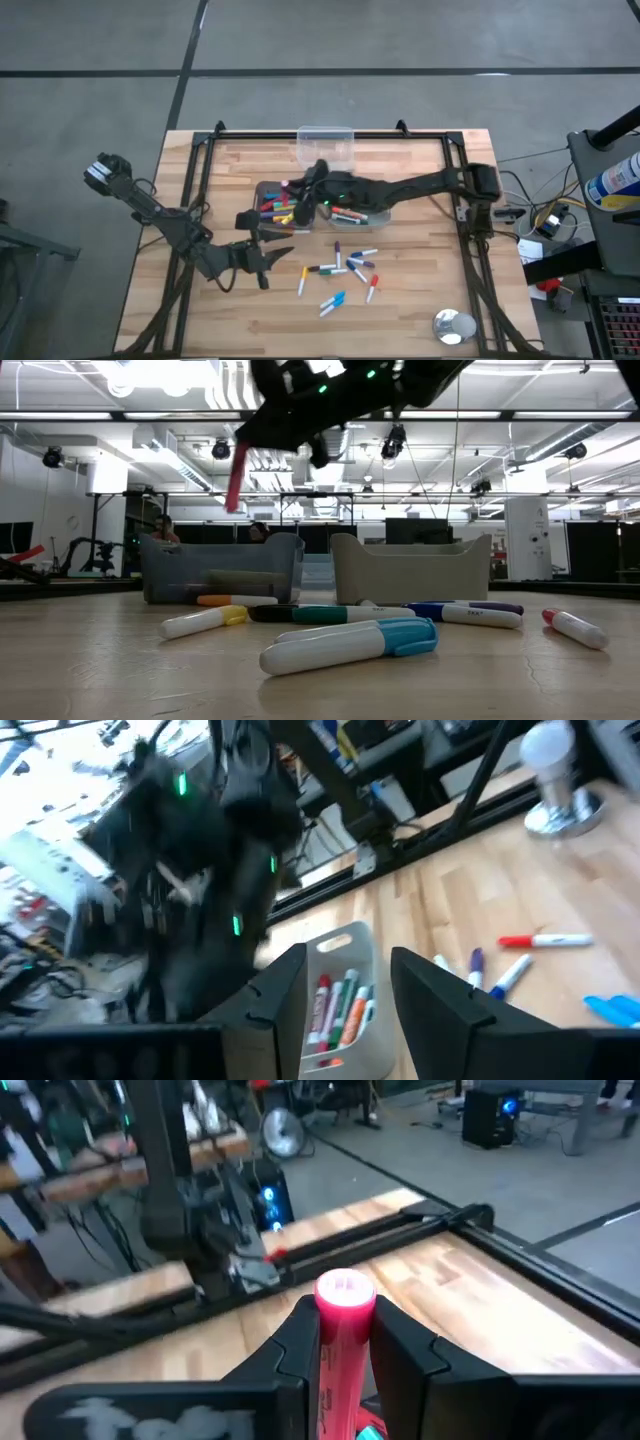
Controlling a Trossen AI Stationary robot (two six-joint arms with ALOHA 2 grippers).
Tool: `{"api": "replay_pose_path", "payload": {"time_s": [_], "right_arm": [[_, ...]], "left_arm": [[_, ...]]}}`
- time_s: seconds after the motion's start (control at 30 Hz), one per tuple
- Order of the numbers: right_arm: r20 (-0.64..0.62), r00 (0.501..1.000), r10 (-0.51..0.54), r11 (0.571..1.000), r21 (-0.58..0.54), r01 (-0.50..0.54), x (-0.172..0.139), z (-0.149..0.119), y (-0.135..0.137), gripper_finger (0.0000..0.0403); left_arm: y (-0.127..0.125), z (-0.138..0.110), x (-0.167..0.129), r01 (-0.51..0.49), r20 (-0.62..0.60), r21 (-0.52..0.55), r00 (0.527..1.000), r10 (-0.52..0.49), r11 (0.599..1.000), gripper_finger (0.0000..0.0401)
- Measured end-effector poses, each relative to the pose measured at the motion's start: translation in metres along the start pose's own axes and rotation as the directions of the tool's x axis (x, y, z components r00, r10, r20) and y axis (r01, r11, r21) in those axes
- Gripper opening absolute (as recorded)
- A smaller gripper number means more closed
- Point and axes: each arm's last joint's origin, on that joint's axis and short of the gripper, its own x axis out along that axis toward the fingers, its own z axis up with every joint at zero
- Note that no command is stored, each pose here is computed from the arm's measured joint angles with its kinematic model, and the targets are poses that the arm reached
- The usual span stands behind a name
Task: Pick & Place Markers
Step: Put the large pink highlighter pen into the black bin, then put the small black highlighter pen into the transparent bin
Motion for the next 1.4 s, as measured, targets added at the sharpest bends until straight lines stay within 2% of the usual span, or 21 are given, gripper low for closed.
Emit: {"api": "replay_pose_path", "payload": {"time_s": [0.13,0.27,0.4,0.5,0.6,0.67,0.77,0.83,1.0,1.13,1.27,1.4], "right_arm": [[-0.106,0.994,-0.025,0.999,-0.03,0.022,0.029,-0.02,0.003,0.0063],[-0.254,0.964,-0.073,0.996,-0.071,0.057,0.049,-0.033,0.005,0.0097],[-0.331,0.939,-0.098,0.99,-0.133,0.056,0.055,-0.021,0.011,0.0154],[-0.428,0.894,-0.129,0.978,-0.205,0.043,0.049,-0.008,0.015,0.019],[-0.591,0.8,-0.101,0.965,-0.253,-0.065,0.035,0.004,0.024,0.0207],[-0.692,0.719,-0.058,0.964,-0.225,-0.139,0.021,0.015,0.032,0.0209],[-0.821,0.571,0.008,0.96,-0.154,-0.233,-0.001,0.022,0.043,0.0205],[-0.851,0.525,0.02,0.955,-0.139,-0.263,-0.008,0.019,0.051,0.0201],[-0.87,0.488,0.072,0.926,-0.123,-0.356,-0.017,0.001,0.079,0.0191],[-0.896,0.441,0.058,0.902,-0.142,-0.407,-0.023,-0.019,0.092,0.0184],[-0.866,0.491,0.088,0.89,-0.153,-0.43,-0.019,-0.032,0.1,0.0175],[-0.879,0.47,0.08,0.889,-0.15,-0.432,-0.019,-0.05,0.097,0.0165]], "left_arm": [[0.004,0.001,-0.007,0.028,0.009,-0.021,1.0,-0.027,0.999,0.0142],[0.005,-0.001,-0.009,0.036,-0.001,-0.028,0.999,-0.036,0.999,0.0142],[0.004,-0.001,-0.009,0.036,-0.003,-0.027,0.999,-0.036,0.999,0.0142],[0.004,-0.001,-0.009,0.037,-0.005,-0.022,0.999,-0.037,0.999,0.0142],[0.004,-0.001,-0.009,0.037,-0.006,-0.021,0.999,-0.037,0.999,0.0142],[0.004,-0.001,-0.009,0.037,-0.007,-0.02,0.999,-0.037,0.999,0.0142],[0.004,-0.001,-0.009,0.037,-0.006,-0.02,0.999,-0.037,0.999,0.0142],[0.004,-0.001,-0.009,0.037,-0.007,-0.013,0.999,-0.037,0.999,0.0142],[0.004,-0.001,-0.009,0.037,-0.006,-0.01,0.999,-0.037,0.999,0.0142],[0.004,-0.002,-0.009,0.038,-0.01,-0.005,0.999,-0.038,0.999,0.0142],[0.003,-0.003,-0.009,0.04,-0.017,0.003,0.999,-0.04,0.999,0.0142],[0.003,-0.003,-0.009,0.042,-0.021,0.007,0.999,-0.041,0.999,0.0142]]}}
